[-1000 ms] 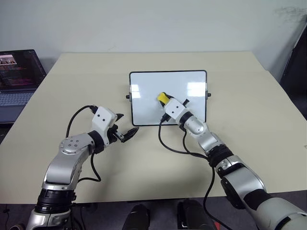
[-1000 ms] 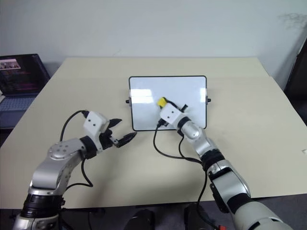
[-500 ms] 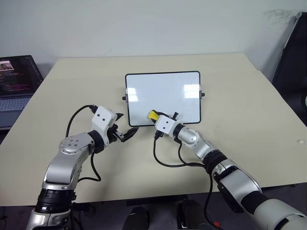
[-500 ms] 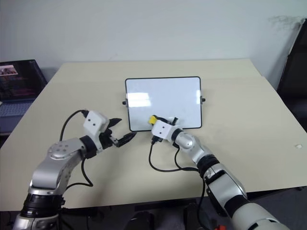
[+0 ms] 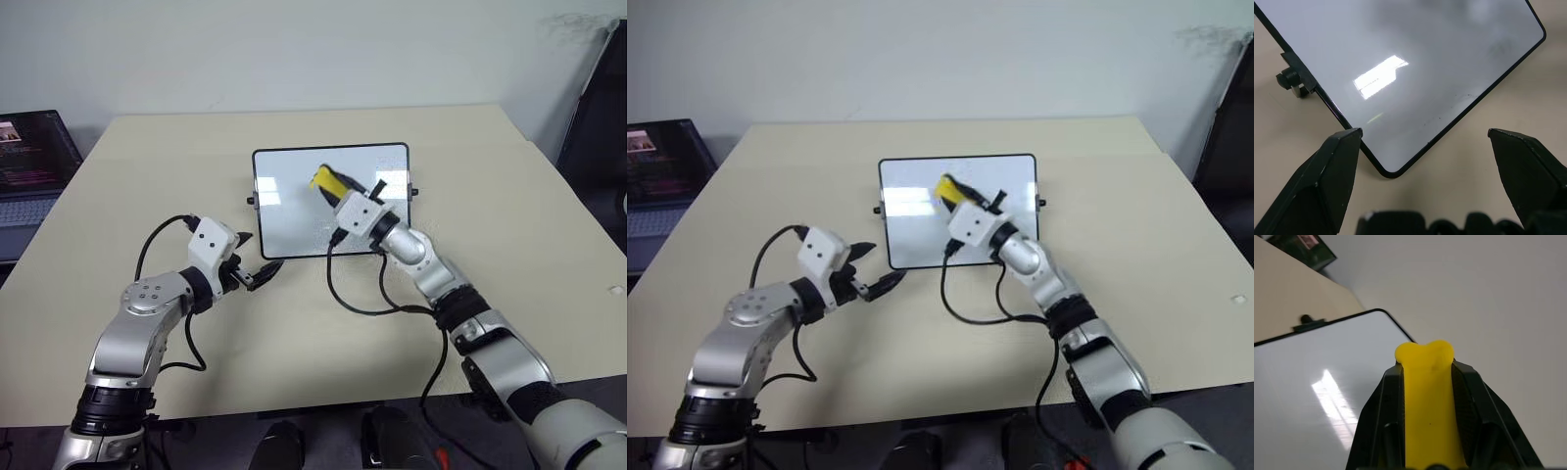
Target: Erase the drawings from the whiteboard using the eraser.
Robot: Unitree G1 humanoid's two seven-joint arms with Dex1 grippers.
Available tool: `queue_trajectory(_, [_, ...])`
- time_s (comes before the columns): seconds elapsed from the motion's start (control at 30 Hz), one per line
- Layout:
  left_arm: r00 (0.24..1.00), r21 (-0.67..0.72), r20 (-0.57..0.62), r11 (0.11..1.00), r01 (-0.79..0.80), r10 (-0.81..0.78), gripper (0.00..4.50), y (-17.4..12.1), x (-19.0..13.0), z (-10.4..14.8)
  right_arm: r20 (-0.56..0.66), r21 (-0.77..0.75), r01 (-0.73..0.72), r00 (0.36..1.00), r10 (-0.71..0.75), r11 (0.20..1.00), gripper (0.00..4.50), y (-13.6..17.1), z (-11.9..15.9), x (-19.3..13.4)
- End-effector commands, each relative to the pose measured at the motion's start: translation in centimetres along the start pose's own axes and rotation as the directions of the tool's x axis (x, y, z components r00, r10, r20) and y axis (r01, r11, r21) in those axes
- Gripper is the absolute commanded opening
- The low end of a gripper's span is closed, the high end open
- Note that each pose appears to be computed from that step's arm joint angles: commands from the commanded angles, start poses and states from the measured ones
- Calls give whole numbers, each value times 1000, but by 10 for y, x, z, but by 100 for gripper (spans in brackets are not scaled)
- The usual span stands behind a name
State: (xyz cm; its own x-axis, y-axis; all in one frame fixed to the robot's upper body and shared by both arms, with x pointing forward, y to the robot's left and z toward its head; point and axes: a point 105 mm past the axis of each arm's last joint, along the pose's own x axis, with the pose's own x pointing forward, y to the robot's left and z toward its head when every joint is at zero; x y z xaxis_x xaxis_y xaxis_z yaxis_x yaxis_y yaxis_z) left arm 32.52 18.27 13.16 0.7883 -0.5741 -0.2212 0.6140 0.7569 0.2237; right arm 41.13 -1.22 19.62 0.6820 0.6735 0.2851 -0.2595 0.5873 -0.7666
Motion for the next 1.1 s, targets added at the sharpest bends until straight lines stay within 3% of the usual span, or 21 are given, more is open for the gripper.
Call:
queue_trajectory(0.03, [1000, 18, -12, 1000, 16, -16, 450, -1, -4, -2, -85, 3, -30, 996, 30, 1000, 99, 10, -14, 8])
queue_trajectory(0.1, [999, 19, -23, 999, 27, -27, 450, -2, -5, -5, -163, 15, -105, 981, 106, 994, 99, 29, -29, 6])
queue_trajectory(0.33, [999, 13, -29, 1000, 26, -26, 450, 0, -7, -8, -166, 48, -267, 948, 272, 962, 98, 80, -37, -13])
queue_trajectory(0.6, [999, 7, -28, 1000, 29, -29, 450, 3, -5, -14, -145, 52, -334, 930, 338, 941, 98, 104, -32, -19])
queue_trajectory(0.7, [999, 8, -25, 999, 33, -33, 450, 4, -4, -15, -94, 8, -255, 962, 255, 967, 98, 86, -21, -11])
queue_trajectory(0.9, [997, 32, 14, 997, 77, -78, 450, 1, 3, -2, 59, 0, -32, 998, 32, 999, 98, 18, 20, 1])
queue_trajectory(1.0, [983, 80, 58, 982, 171, -176, 450, -10, 8, 20, 42, 52, 31, 999, -33, 998, 98, -12, 28, -15])
queue_trajectory(1.1, [950, 134, 83, 948, 288, -301, 450, -24, 15, 44, -50, 111, 110, 993, -105, 988, 98, -37, 22, -45])
